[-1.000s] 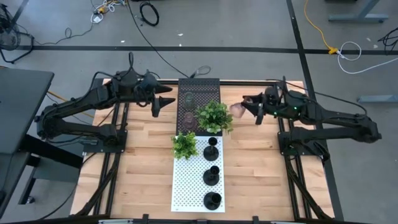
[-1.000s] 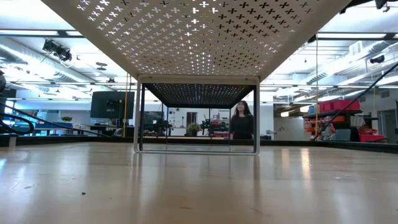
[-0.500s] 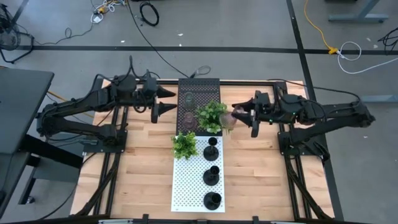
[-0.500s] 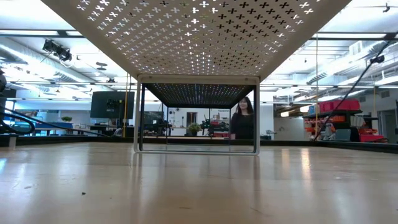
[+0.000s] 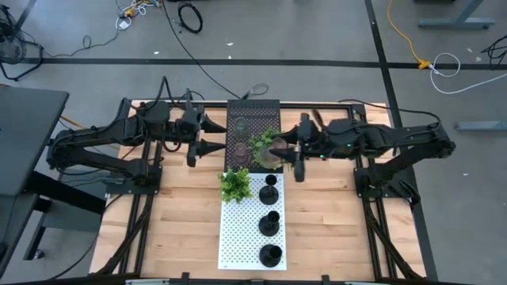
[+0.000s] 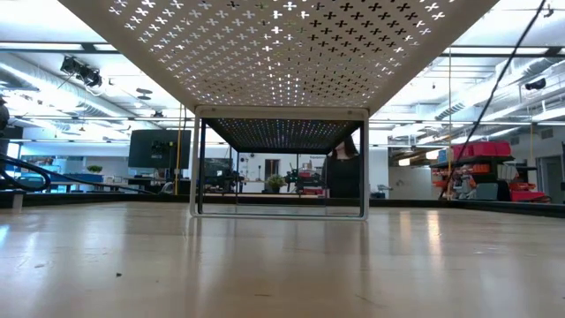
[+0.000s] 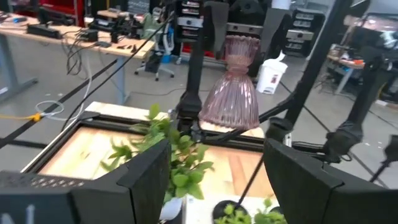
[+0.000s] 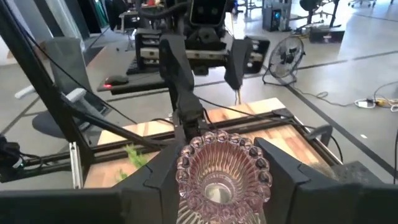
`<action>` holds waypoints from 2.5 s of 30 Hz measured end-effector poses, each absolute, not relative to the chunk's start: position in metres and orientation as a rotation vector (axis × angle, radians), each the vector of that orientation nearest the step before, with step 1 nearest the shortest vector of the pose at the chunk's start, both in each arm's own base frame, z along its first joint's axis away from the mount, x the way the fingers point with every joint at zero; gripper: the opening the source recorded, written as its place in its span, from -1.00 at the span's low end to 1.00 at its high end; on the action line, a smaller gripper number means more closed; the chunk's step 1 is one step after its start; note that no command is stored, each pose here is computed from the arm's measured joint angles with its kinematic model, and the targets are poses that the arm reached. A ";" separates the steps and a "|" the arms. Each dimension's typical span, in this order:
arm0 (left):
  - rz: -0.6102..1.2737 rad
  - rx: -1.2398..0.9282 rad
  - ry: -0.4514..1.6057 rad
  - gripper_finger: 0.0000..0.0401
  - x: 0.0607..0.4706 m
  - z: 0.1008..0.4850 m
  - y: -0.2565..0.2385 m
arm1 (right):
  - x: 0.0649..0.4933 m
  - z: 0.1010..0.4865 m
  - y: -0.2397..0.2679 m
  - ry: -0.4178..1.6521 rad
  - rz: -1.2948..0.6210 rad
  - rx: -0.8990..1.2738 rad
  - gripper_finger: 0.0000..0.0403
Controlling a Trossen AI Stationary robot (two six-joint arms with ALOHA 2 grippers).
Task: Pick & Place candle stick holders
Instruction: Put the pink glass candle holder on the shelf
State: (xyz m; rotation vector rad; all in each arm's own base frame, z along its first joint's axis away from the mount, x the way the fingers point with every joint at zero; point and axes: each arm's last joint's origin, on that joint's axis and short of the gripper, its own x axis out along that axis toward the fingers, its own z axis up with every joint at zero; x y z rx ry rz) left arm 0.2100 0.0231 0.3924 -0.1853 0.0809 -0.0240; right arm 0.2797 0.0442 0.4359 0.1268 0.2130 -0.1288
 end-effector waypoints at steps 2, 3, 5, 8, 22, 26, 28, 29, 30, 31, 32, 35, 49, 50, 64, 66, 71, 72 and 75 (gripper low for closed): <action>-0.046 -0.182 0.068 0.28 0.211 0.394 0.019 | 0.289 0.442 0.046 0.226 -0.119 0.111 -0.23; -0.059 -0.181 0.061 0.28 0.211 0.395 0.016 | 0.293 0.445 0.047 0.232 -0.118 0.105 -0.23; -0.085 -0.177 0.046 0.28 0.211 0.396 0.011 | 0.301 0.450 0.049 0.233 -0.116 0.101 -0.23; -0.125 -0.173 0.036 0.28 0.212 0.398 0.003 | 0.313 0.456 0.052 0.227 -0.070 0.097 -0.23; -0.126 -0.110 0.029 0.28 0.246 0.384 -0.012 | 0.340 0.449 0.054 0.252 -0.078 0.092 -0.23; -0.125 -0.108 0.027 0.28 0.257 0.380 -0.012 | 0.342 0.446 0.054 0.271 -0.067 0.093 -0.23; -0.126 -0.108 0.018 0.28 0.260 0.379 -0.012 | 0.343 0.444 0.054 0.286 -0.067 0.090 -0.23; -0.127 -0.107 0.003 0.28 0.261 0.380 -0.012 | 0.345 0.443 0.054 0.289 -0.068 0.089 -0.23; -0.127 -0.107 -0.004 0.28 0.261 0.380 -0.012 | 0.347 0.442 0.054 0.284 -0.068 0.090 -0.23; -0.128 -0.107 -0.012 0.28 0.261 0.381 -0.012 | 0.347 0.441 0.054 0.285 -0.067 0.090 -0.23; -0.129 -0.107 -0.022 0.28 0.262 0.382 -0.012 | 0.348 0.441 0.055 0.291 -0.067 0.089 -0.23; -0.130 -0.107 -0.024 0.28 0.264 0.380 -0.012 | 0.352 0.438 0.055 0.289 -0.068 0.089 -0.23; -0.141 -0.117 -0.023 0.27 0.285 0.369 -0.013 | 0.358 0.433 0.053 0.302 -0.072 0.077 -0.23; -0.141 -0.116 -0.021 0.25 0.284 0.369 -0.013 | 0.358 0.432 0.053 0.304 -0.073 0.076 -0.23; -0.165 -0.108 -0.011 -0.19 0.283 0.369 -0.014 | 0.359 0.433 0.053 0.285 -0.072 0.069 -0.23; -0.166 -0.106 -0.010 -0.19 0.283 0.369 -0.014 | 0.359 0.433 0.053 0.284 -0.073 0.067 -0.22; -0.177 -0.104 0.029 -0.40 0.284 0.364 -0.014 | 0.360 0.434 0.054 0.275 -0.067 0.057 0.03; -0.176 -0.105 0.041 -0.40 0.285 0.362 -0.014 | 0.359 0.436 0.053 0.265 -0.067 0.053 0.07; -0.146 -0.096 0.041 -0.40 0.284 0.362 -0.014 | 0.356 0.438 0.053 0.266 -0.071 0.032 0.12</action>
